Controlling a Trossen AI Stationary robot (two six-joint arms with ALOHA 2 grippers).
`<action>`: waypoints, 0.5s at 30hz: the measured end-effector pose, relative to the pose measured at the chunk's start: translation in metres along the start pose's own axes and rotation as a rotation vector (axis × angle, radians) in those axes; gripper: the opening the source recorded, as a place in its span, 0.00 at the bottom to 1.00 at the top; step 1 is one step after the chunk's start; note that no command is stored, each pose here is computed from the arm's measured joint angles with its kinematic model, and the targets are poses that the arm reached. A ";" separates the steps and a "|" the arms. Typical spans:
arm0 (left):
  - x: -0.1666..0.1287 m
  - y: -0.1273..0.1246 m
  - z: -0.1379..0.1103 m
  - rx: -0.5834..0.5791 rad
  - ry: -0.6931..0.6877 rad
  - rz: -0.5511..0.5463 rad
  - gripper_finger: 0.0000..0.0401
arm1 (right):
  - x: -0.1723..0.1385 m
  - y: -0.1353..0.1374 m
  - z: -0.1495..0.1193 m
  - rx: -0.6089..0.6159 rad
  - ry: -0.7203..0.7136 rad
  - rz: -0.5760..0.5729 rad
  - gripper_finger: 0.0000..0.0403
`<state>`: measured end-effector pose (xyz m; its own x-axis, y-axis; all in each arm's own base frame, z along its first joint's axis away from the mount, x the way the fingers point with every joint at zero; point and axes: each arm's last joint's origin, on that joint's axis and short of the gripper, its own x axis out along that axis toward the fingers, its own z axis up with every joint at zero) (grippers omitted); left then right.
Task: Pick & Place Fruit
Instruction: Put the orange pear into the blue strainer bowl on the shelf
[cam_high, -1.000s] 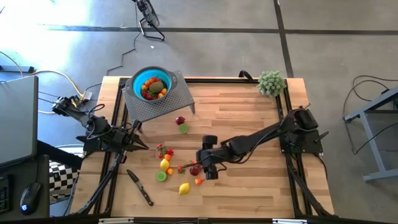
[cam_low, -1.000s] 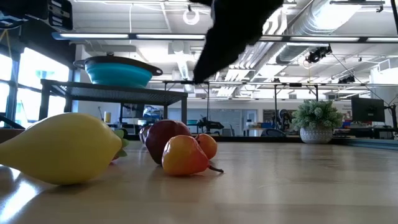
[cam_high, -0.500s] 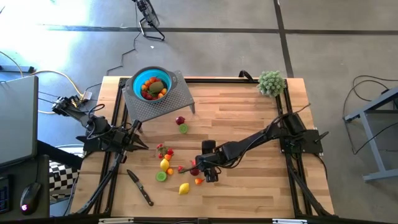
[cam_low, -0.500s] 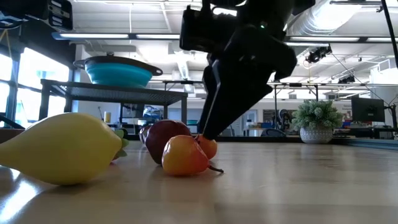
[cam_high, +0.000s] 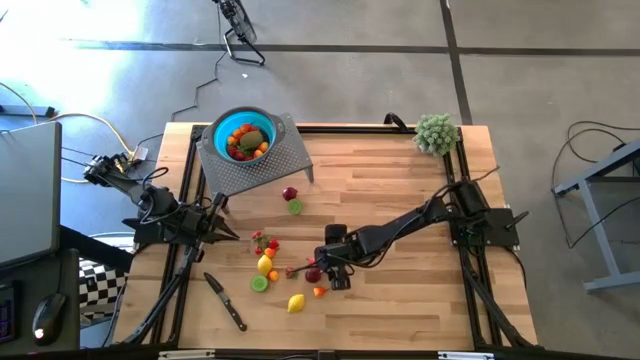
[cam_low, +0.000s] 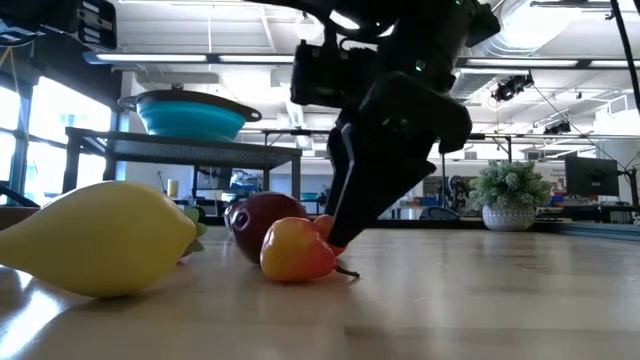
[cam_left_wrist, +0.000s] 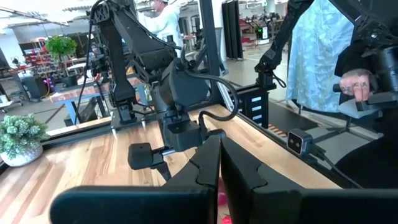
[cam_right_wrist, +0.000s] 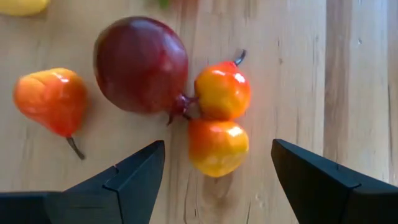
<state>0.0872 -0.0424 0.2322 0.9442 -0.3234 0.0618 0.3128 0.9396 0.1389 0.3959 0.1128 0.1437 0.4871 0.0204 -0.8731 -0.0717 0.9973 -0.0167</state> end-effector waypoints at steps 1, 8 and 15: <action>0.000 0.000 0.000 0.000 0.000 0.000 0.03 | 0.000 0.000 0.000 0.000 0.000 0.002 0.71; 0.000 0.000 0.000 0.000 0.000 0.000 0.03 | 0.003 0.000 -0.002 -0.002 -0.015 0.016 0.71; 0.000 0.000 0.000 0.000 0.000 0.000 0.03 | 0.003 0.000 0.000 -0.022 -0.038 0.020 0.69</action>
<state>0.0872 -0.0424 0.2322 0.9443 -0.3232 0.0620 0.3126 0.9397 0.1388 0.3970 0.1132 0.1413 0.5184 0.0430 -0.8541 -0.1003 0.9949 -0.0107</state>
